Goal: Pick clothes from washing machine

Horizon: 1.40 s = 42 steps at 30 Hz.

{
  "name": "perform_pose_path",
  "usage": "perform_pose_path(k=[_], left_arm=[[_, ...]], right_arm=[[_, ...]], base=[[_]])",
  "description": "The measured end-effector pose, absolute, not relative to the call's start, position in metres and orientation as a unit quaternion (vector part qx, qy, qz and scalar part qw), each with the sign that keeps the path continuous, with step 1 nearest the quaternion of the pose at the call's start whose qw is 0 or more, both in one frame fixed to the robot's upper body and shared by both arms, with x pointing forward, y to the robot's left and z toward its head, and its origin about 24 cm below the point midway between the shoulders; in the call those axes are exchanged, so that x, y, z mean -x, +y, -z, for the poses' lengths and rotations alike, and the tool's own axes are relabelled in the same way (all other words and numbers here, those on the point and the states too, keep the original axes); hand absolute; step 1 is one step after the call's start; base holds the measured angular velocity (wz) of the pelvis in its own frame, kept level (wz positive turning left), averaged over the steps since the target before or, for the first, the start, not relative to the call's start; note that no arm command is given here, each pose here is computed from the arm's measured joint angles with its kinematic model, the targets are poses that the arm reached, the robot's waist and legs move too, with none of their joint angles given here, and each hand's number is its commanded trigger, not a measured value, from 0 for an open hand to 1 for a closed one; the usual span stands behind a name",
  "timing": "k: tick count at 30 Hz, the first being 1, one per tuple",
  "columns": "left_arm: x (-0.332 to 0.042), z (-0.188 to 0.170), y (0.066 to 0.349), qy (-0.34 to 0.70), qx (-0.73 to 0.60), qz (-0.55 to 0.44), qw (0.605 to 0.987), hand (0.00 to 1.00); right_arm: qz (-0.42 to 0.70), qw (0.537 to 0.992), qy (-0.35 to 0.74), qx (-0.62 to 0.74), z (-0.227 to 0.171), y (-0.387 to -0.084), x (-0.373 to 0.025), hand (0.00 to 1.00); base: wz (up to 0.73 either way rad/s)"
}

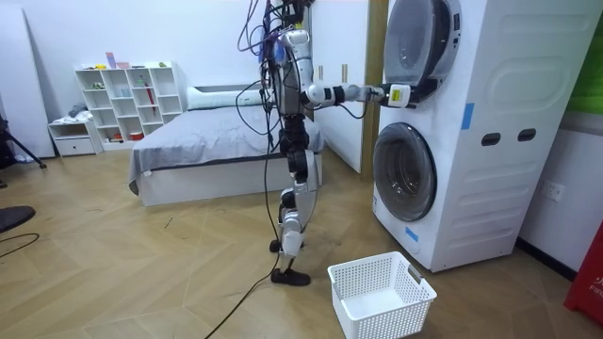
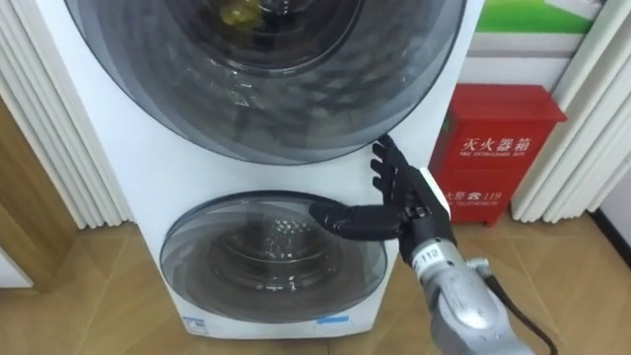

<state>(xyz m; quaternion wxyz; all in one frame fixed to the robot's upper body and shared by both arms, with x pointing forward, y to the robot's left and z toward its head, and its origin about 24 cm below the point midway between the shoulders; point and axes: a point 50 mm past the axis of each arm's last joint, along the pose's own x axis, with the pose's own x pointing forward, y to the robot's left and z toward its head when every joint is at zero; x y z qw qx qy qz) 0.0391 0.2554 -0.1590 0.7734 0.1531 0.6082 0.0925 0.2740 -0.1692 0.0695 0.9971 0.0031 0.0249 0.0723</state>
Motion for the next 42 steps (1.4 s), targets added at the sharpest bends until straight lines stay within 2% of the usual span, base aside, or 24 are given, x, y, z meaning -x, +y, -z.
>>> perform_pose_path(k=[4, 13, 16, 18, 21, 26, 42], left_arm=[[-0.034, 0.16, 0.256, 0.616, -0.152, -0.095, 0.767, 0.0], [-0.031, 0.159, 0.258, 0.61, -0.141, -0.11, 0.772, 0.0], [-0.017, 0.161, 0.261, 0.626, -0.13, -0.127, 0.758, 0.0], [-0.027, 0.161, 0.258, 0.614, -0.135, -0.118, 0.769, 0.0], [-0.023, 0.16, 0.259, 0.616, -0.141, -0.121, 0.765, 0.0], [-0.009, 0.161, 0.26, 0.632, -0.143, -0.121, 0.752, 0.0], [-0.009, 0.162, 0.257, 0.632, -0.135, -0.117, 0.754, 0.0]], right_arm=[[-0.082, 0.996, 0.016, 0.01, -0.079, -0.173, -0.272, 0.0], [-0.051, 0.995, -0.08, 0.006, -0.127, -0.183, -0.266, 0.0], [-0.07, 0.986, -0.153, -0.012, -0.153, -0.176, -0.258, 0.0], [-0.049, 0.979, -0.197, -0.03, -0.166, -0.182, -0.255, 0.0], [-0.016, 0.978, -0.203, -0.039, -0.168, -0.196, -0.254, 0.0], [-0.015, 0.975, -0.218, -0.042, -0.175, -0.194, -0.252, 0.0], [-0.048, 0.961, -0.266, -0.065, -0.196, -0.19, -0.243, 0.0]], base=[[-0.08], [-0.19], [0.14], [0.6], [0.1], [-0.07], [-0.01]])
